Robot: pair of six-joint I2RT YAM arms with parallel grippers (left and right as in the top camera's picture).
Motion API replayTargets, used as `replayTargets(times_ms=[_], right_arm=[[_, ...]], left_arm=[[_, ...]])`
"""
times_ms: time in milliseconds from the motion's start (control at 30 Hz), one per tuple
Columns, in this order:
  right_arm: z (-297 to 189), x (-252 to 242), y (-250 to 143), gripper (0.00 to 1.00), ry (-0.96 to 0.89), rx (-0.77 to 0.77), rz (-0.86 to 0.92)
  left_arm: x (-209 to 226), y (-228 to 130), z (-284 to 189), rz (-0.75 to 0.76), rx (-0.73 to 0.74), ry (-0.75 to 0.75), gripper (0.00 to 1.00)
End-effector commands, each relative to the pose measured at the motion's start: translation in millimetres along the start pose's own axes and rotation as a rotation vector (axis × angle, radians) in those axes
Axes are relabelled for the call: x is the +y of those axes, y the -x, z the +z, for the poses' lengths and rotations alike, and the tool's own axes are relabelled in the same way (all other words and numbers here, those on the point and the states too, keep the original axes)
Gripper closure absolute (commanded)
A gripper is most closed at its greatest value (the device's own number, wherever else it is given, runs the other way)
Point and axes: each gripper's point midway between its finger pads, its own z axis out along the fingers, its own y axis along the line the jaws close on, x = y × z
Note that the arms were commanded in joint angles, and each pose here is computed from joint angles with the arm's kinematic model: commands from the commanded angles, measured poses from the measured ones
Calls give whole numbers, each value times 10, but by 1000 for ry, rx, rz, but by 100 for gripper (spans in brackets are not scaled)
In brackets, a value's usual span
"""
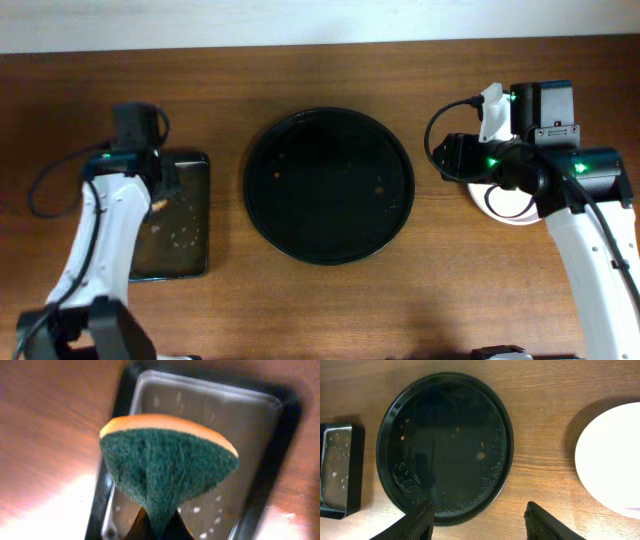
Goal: Clean dirty plates on tray and stack at the side
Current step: 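Lower the sponge into the sink tray with the left gripper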
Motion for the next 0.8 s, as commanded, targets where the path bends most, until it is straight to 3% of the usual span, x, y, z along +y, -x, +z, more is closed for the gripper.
replayTargets(times_ms=[0,100,167,233,300,333,367,433,500,633,667,733,767], right_arm=[[-6,10,30,41,-10,-11,-10],[-6,10,28,41,-10,-10,-9],[-6,11,31,40,-10,-11,-10],[-6,12,40,40,-10,-15,-11],[-6,11,39,41,-10,-15,-10],[-6,11,38,41,-10,-14,-10],[-6,11,39,41,-10,-15,-10],[-7,12,39,40,-10,-15,-4],[-6,11,39,40,-10,-15,-3],[-6,11,39,40,-10,-15,-3],[-7,12,38,40,-10,-15,-3],[-6,13,38,40,-9,-14,-3],[-7,12,34,40,-9,-13,-3]], left_arm=[[-49,-318,496,29,55,42,100],[-123,-507,787,41,89,46,100],[-163,-585,920,47,109,45,92],[-215,-636,972,53,131,24,75],[-304,-643,947,49,141,-31,49],[-359,-640,886,49,155,-72,44],[-401,-628,800,48,171,-110,28],[-369,-518,590,39,165,-132,19],[-304,-404,445,20,123,-135,20],[-329,-390,412,11,115,-157,33],[-331,-390,412,10,115,-159,43],[-350,-391,408,10,116,-170,73],[-380,-378,383,8,111,-191,77]])
